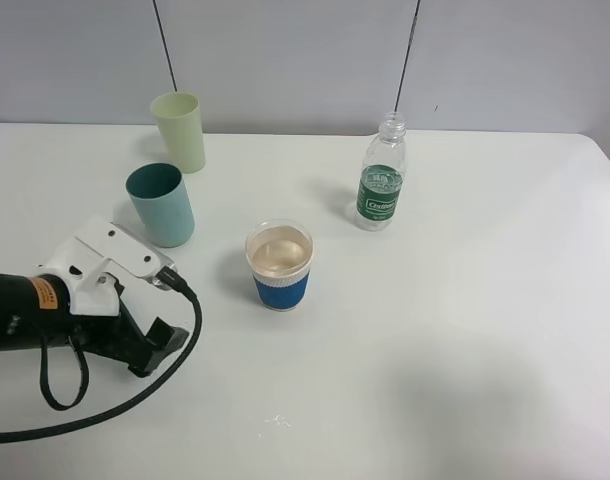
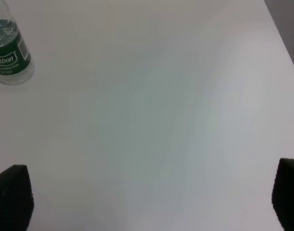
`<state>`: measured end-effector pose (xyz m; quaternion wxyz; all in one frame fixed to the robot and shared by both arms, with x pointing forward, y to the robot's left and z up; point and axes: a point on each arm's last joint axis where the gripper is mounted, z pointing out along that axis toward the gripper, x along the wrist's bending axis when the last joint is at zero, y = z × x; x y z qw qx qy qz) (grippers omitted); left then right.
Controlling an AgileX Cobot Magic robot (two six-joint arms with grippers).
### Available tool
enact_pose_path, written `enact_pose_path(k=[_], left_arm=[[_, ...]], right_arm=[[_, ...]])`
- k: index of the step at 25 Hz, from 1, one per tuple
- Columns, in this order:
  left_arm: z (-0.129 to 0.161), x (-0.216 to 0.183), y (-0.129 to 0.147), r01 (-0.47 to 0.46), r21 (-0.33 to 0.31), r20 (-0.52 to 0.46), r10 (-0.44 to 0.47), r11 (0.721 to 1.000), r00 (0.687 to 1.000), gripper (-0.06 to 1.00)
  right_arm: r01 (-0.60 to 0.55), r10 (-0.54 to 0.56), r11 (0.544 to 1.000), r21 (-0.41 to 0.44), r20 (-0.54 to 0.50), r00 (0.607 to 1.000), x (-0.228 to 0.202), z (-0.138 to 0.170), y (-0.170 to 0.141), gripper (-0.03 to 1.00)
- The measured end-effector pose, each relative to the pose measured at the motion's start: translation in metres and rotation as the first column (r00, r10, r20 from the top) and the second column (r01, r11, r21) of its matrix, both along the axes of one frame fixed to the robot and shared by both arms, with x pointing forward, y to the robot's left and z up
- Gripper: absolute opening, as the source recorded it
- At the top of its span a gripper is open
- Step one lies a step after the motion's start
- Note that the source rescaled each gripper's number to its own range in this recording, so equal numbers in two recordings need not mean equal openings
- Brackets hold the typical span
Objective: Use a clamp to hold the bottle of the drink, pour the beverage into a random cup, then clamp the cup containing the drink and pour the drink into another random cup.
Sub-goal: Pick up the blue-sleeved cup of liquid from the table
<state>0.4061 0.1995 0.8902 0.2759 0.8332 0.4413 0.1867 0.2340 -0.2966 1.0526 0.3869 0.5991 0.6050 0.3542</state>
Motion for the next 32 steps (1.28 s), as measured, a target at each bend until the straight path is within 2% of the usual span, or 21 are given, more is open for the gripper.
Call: enact_pose_path(k=[3, 8, 14, 19, 25, 32], left_arm=[[-0.005, 0.005, -0.005, 0.047, -0.011, 0.051, -0.046, 0.999, 0.998, 1.00], [-0.013, 0.012, -0.019, 0.136, -0.099, 0.133, -0.123, 0.986, 0.984, 1.00], [-0.032, 0.014, -0.035, 0.273, -0.192, 0.221, -0.230, 0.943, 0.948, 1.00], [-0.036, 0.017, -0.043, 0.316, -0.290, 0.332, -0.215, 0.903, 0.919, 1.00], [-0.052, 0.015, -0.043, 0.312, -0.287, 0.287, -0.229, 0.906, 0.930, 1.00], [-0.053, 0.028, -0.055, 0.354, -0.296, 0.327, -0.254, 0.887, 0.910, 1.00]], right_arm=[[0.000, 0.000, 1.000, 0.000, 0.000, 1.000, 0.000, 0.000, 0.000, 1.00], [0.000, 0.000, 1.000, 0.000, 0.000, 1.000, 0.000, 0.000, 0.000, 1.00], [0.000, 0.000, 1.000, -0.001, 0.000, 1.000, 0.000, 0.000, 0.000, 1.00], [0.000, 0.000, 1.000, -0.001, 0.000, 1.000, 0.000, 0.000, 0.000, 1.00], [0.000, 0.000, 1.000, -0.001, 0.000, 1.000, 0.000, 0.000, 0.000, 1.00], [0.000, 0.000, 1.000, -0.001, 0.000, 1.000, 0.000, 0.000, 0.000, 1.00]])
